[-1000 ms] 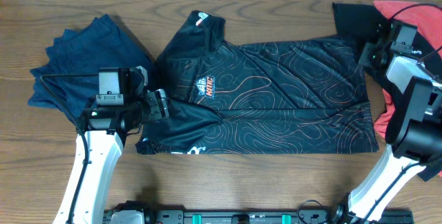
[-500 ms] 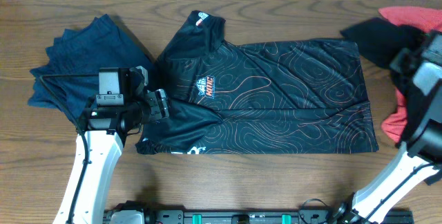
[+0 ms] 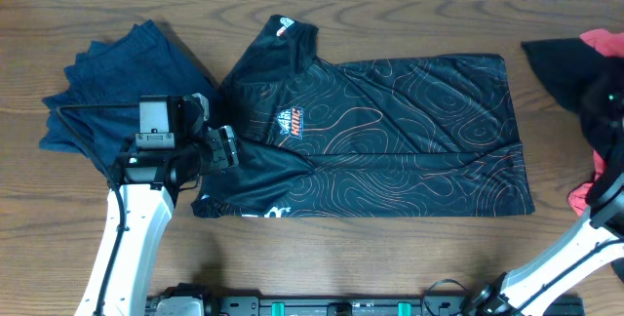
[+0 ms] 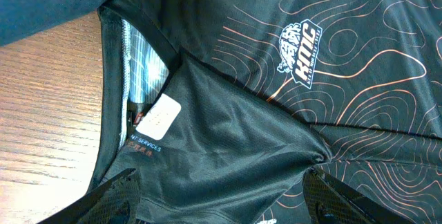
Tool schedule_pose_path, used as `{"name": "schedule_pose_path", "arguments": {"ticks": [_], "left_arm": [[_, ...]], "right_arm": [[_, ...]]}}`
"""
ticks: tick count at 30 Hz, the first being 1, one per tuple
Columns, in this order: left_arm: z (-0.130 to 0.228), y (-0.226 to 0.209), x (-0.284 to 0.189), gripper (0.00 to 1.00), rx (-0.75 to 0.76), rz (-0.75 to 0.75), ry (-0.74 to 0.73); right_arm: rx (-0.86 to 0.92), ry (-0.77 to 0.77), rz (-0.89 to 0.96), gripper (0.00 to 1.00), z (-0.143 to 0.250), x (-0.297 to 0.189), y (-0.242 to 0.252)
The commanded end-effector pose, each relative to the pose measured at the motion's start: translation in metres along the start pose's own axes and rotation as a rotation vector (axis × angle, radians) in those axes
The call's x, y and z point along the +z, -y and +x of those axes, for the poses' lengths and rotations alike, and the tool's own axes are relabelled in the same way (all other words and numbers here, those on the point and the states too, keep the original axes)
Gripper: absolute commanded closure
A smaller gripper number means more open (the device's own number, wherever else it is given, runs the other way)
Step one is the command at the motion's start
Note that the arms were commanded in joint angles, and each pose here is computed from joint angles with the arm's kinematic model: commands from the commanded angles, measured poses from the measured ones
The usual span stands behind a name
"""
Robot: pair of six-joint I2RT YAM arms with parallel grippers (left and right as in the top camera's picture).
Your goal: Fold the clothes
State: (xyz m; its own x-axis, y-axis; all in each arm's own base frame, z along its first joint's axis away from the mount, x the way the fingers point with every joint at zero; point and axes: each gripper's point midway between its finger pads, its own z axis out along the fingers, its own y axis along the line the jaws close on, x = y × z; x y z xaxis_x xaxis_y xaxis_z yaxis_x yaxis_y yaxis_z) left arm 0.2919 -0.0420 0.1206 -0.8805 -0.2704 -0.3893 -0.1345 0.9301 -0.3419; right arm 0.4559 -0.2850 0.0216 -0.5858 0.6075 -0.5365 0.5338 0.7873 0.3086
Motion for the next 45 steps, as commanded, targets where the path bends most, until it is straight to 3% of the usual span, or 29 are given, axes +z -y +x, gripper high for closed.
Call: {"name": "schedule_pose_path", "arguments": {"ticks": [1, 3, 6, 8, 12, 24, 33, 45], "left_arm": [[-0.008, 0.005, -0.004, 0.23, 0.010, 0.010, 0.022], [-0.010, 0.005, -0.004, 0.23, 0.012, 0.011, 0.028], [-0.015, 0.007, -0.004, 0.23, 0.018, 0.018, 0.051], [-0.018, 0.008, -0.004, 0.23, 0.021, 0.021, 0.062], [-0.022, 0.008, -0.002, 0.23, 0.023, 0.023, 0.070], [-0.024, 0.007, 0.006, 0.23, 0.022, 0.022, 0.063], [-0.024, 0.007, 0.006, 0.23, 0.022, 0.022, 0.063], [-0.024, 0.007, 0.006, 0.23, 0.022, 0.022, 0.063]], "right_arm": [[-0.157, -0.039, -0.287, 0.93, 0.004, -0.011, -0.081], [-0.190, -0.072, -0.301, 0.86, 0.014, -0.012, -0.096], [-0.239, -0.125, -0.302, 0.64, 0.033, -0.008, -0.115], [-0.280, -0.147, -0.291, 0.59, 0.042, -0.005, -0.123], [-0.359, -0.156, -0.301, 0.55, 0.054, -0.001, -0.147], [-0.478, -0.021, -0.251, 0.44, 0.040, 0.010, -0.193], [-0.513, -0.020, -0.093, 0.41, 0.047, 0.025, -0.183], [-0.516, -0.084, -0.108, 0.42, 0.075, 0.053, -0.178]]}}
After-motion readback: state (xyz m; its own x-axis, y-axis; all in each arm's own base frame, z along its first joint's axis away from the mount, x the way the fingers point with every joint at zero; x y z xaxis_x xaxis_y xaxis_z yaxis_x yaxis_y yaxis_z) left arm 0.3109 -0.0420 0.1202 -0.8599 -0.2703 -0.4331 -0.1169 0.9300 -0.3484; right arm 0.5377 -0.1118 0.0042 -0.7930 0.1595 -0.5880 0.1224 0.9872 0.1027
